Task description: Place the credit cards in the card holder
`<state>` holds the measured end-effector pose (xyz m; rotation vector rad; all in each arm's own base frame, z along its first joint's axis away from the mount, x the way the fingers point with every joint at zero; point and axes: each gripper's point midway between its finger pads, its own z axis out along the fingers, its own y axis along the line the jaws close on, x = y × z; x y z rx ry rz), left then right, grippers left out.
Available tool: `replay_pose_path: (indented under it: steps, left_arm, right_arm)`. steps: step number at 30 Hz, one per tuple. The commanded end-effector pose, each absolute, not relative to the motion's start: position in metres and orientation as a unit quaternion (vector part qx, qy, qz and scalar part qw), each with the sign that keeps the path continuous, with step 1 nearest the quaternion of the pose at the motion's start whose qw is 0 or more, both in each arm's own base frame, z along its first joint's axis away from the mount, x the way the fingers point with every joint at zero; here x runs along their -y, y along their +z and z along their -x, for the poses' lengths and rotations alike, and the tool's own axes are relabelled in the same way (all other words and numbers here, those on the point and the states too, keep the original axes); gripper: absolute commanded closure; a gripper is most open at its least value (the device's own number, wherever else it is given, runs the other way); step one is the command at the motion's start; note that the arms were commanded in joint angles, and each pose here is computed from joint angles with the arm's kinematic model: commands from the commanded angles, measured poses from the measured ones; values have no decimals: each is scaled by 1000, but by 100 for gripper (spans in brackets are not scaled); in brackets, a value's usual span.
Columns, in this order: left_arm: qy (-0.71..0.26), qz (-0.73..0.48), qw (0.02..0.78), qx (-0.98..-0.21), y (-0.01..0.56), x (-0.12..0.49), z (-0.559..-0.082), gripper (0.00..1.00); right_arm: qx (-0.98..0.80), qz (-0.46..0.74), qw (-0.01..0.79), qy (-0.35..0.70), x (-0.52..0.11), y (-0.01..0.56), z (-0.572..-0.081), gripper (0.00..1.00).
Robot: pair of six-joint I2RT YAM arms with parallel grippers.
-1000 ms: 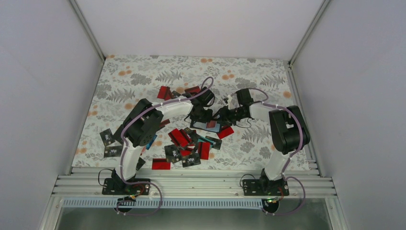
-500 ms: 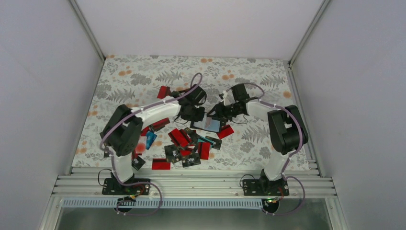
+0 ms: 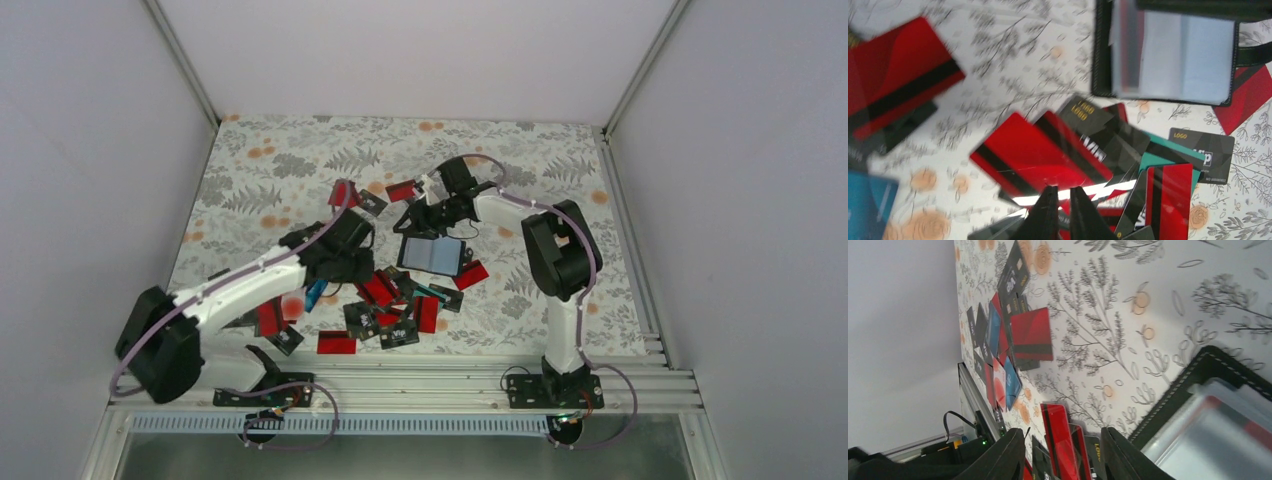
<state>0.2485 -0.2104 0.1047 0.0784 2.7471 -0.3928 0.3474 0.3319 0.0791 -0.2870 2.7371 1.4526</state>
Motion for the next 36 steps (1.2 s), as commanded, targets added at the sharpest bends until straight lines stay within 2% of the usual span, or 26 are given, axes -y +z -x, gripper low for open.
replay_pose_path:
  steps: [1, 4, 11, 22, 28, 32, 36]
  left_arm:
    - [-136, 22, 172, -975, 97, 182, -218, 80]
    - [-136, 37, 162, -977, 92, 170, -197, 67]
    - [-134, 49, 145, -979, 86, 164, -161, 48]
    - [-162, -14, 129, -978, 65, 209, -135, 43]
    - [-92, -7, 118, -989, 45, 194, -136, 39]
    - [-62, 10, 106, -992, 39, 195, -140, 21]
    - [-52, 27, 94, -994, 39, 204, -142, 9]
  right_arm:
    - [-877, 115, 25, 465, -339, 107, -341, 59]
    - [-892, 120, 48, 433, -331, 112, -331, 58]
    - [-920, 116, 85, 365, -299, 115, -286, 57]
    - [-929, 136, 74, 335, -276, 99, -198, 55]
    - [-931, 146, 43, 331, -279, 75, -162, 55]
    - [-931, 145, 50, 330, -283, 74, -161, 55]
    - [-934, 146, 67, 320, -280, 75, -166, 54]
